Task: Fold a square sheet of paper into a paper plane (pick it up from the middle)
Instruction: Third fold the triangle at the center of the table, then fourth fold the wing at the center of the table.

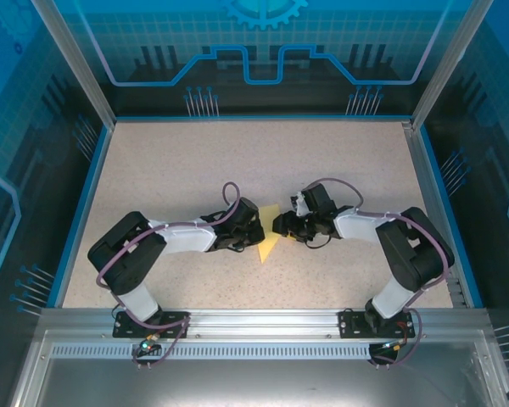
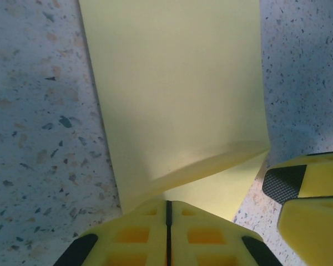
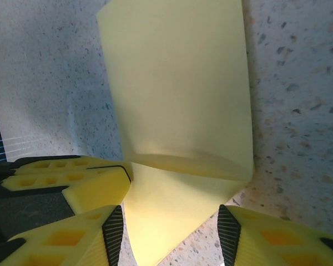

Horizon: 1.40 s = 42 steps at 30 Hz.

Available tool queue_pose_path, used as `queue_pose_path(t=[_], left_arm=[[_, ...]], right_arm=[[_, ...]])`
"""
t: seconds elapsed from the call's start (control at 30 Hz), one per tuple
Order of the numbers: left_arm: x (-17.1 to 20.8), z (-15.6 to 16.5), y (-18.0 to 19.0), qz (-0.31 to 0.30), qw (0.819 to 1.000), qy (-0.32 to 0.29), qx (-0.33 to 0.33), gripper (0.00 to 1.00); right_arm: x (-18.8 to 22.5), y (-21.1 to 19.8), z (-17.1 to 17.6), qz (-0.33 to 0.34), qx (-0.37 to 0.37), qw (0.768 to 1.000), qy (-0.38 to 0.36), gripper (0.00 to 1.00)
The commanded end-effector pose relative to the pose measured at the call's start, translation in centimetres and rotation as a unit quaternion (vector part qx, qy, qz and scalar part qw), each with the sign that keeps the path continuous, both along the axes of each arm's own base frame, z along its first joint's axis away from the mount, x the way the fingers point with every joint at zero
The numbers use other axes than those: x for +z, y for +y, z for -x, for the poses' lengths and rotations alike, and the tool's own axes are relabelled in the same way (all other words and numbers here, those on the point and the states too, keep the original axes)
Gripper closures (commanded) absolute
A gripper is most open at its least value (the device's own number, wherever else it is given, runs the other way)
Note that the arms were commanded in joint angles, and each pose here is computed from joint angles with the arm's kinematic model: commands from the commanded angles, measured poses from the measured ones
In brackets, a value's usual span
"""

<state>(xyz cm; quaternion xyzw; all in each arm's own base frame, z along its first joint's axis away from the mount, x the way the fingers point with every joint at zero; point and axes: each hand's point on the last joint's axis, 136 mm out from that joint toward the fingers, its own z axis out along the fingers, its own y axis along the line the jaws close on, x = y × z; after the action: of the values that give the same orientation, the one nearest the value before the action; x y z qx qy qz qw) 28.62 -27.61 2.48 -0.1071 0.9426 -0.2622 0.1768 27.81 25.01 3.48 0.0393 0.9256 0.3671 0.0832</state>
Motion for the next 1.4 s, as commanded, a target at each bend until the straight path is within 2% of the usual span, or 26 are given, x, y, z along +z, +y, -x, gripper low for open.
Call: queue_pose_path(t=[0.0,0.43,1.07,1.23,1.37], left_arm=[[-1.4,0.0,1.1,-0.016,1.0,0.011,0.019,0.9],[-3.0,0.4,2.1,-0.023,0.999,0.031,0.039,0.9],[-2.9,0.5,2.1,-0.019,0.999,0.034,0.036,0.9],[-2.9,0.5,2.2,-0.019,0.999,0.034,0.036,0.9],[-2.9,0.5,2.0,-0.016,0.999,0.036,0.031,0.91]], right_arm=[[0.0,1.0,0.0,-0.007,0.006,1.0,0.009,0.5],[-0.2,-0.5,-0.8,0.035,-0.04,0.999,0.014,0.47],[0.5,1.4,-0.9,-0.031,-0.044,0.998,0.037,0.51],[0.5,1.6,-0.8,-0.038,-0.038,0.998,0.039,0.56],[0.4,2.3,0.0,-0.035,0.024,0.998,0.043,0.64]])
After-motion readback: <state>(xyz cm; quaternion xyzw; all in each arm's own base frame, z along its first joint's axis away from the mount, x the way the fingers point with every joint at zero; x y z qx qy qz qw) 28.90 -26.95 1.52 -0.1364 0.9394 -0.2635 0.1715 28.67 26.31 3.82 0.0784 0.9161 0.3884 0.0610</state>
